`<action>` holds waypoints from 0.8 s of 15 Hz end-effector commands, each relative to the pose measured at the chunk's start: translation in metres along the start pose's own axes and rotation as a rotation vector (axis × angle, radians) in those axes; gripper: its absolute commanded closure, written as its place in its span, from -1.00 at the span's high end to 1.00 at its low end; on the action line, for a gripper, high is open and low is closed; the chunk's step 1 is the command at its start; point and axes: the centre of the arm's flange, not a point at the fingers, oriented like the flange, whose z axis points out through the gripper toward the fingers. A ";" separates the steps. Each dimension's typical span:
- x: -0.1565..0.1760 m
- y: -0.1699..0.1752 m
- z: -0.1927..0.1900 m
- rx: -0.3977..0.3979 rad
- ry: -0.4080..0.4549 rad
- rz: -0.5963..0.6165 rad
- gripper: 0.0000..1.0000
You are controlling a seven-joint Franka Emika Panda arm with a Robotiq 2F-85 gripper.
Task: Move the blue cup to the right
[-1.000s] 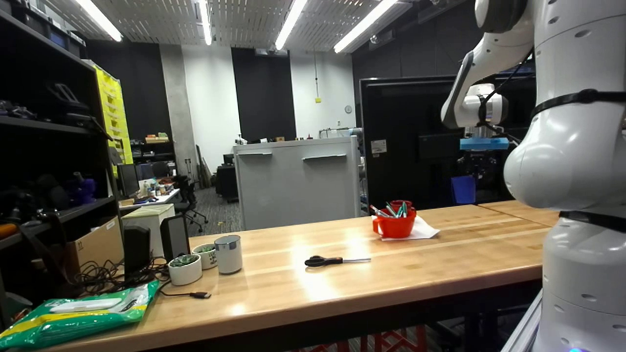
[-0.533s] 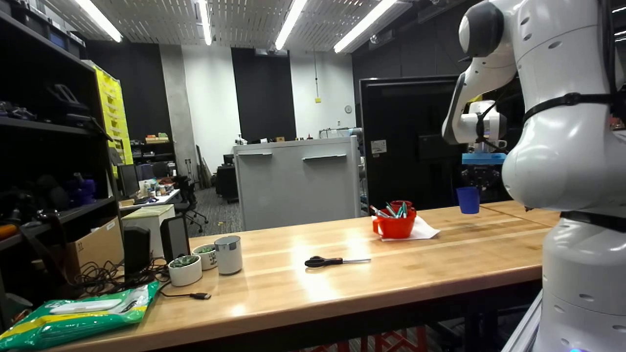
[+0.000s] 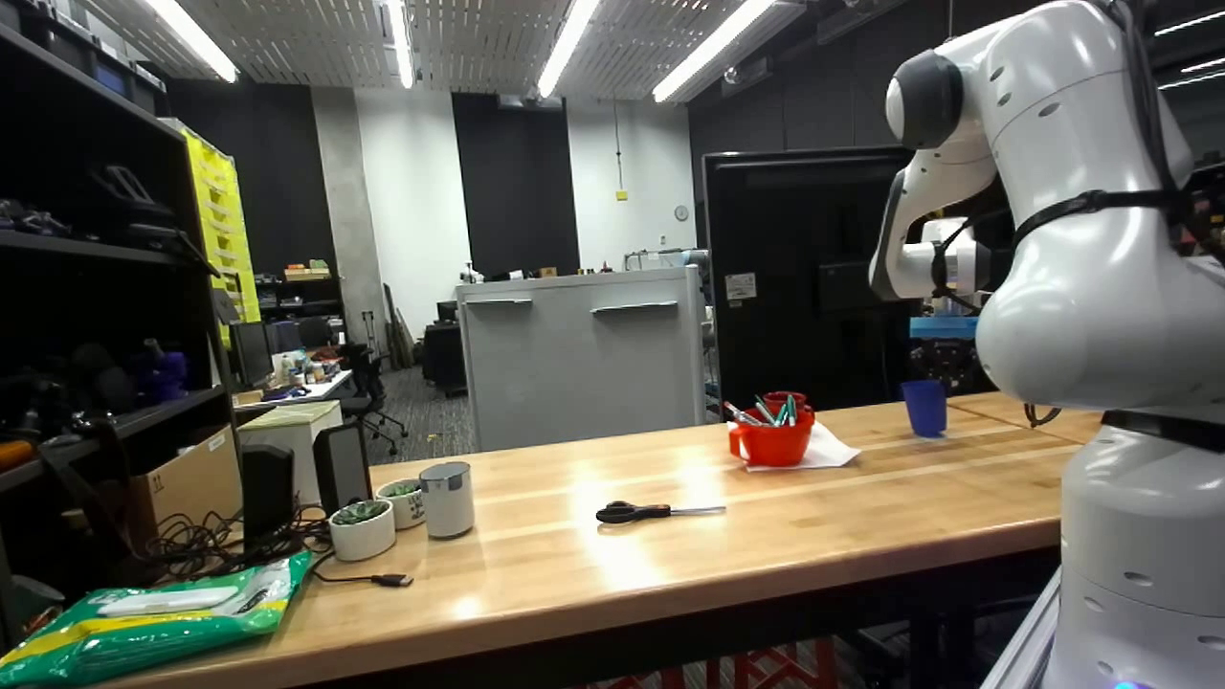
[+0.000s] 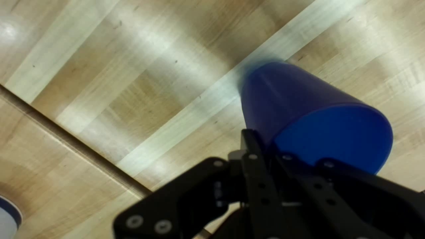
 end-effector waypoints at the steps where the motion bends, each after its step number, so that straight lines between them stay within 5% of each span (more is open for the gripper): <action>1: 0.014 0.005 0.010 0.012 -0.004 -0.007 -0.98; 2: 0.015 0.006 0.010 0.009 -0.010 -0.014 -0.40; 5: 0.014 0.006 -0.003 0.011 -0.017 -0.073 -0.19; 12: 0.008 -0.004 -0.070 -0.026 -0.031 -0.333 0.76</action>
